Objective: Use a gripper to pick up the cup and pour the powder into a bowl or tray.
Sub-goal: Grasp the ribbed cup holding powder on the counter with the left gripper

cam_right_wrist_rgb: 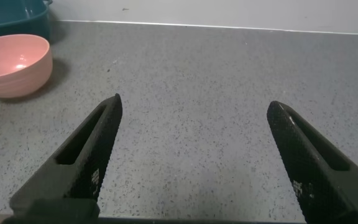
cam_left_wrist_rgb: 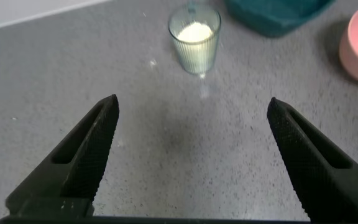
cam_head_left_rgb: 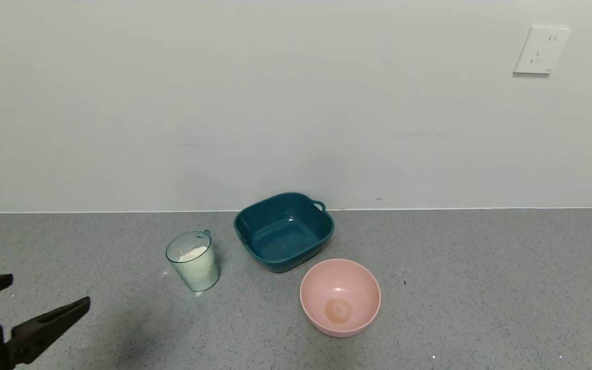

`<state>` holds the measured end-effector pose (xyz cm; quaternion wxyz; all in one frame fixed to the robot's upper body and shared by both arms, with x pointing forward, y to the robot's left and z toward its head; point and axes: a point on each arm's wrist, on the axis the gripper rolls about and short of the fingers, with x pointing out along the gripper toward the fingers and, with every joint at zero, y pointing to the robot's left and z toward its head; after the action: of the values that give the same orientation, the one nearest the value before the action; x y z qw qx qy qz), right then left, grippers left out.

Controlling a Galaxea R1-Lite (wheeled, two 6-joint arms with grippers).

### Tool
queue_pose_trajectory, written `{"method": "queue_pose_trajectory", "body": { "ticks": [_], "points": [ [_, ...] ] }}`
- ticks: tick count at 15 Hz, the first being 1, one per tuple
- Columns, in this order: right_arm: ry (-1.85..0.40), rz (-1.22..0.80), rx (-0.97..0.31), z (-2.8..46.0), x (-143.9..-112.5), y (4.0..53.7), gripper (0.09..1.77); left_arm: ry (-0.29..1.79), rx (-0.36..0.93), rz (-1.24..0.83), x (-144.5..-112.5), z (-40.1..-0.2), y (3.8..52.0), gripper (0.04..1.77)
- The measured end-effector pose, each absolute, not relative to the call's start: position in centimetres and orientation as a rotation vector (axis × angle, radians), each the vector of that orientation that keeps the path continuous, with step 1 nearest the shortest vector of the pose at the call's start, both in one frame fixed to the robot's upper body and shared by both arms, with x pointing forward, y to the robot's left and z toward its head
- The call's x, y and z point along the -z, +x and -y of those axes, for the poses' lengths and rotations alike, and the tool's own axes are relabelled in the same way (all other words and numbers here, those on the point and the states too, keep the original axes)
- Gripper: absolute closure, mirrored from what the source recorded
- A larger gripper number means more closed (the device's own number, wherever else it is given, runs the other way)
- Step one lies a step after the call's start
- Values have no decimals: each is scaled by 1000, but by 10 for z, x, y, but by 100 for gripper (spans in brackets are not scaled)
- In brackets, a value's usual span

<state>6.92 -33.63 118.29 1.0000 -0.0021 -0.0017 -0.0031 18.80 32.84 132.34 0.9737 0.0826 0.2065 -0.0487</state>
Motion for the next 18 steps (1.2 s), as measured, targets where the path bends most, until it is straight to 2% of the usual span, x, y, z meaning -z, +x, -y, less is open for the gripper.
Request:
{"method": "queue_pose_trajectory", "body": {
  "ticks": [8, 18],
  "points": [
    [-4, 3, 6, 336, -1183, 69, 16, 179, 146, -714, -1276, -323, 235, 9],
    [-4, 4, 6, 336, -1183, 69, 16, 153, 133, -651, -1221, -318, 290, 9]
  ]
}}
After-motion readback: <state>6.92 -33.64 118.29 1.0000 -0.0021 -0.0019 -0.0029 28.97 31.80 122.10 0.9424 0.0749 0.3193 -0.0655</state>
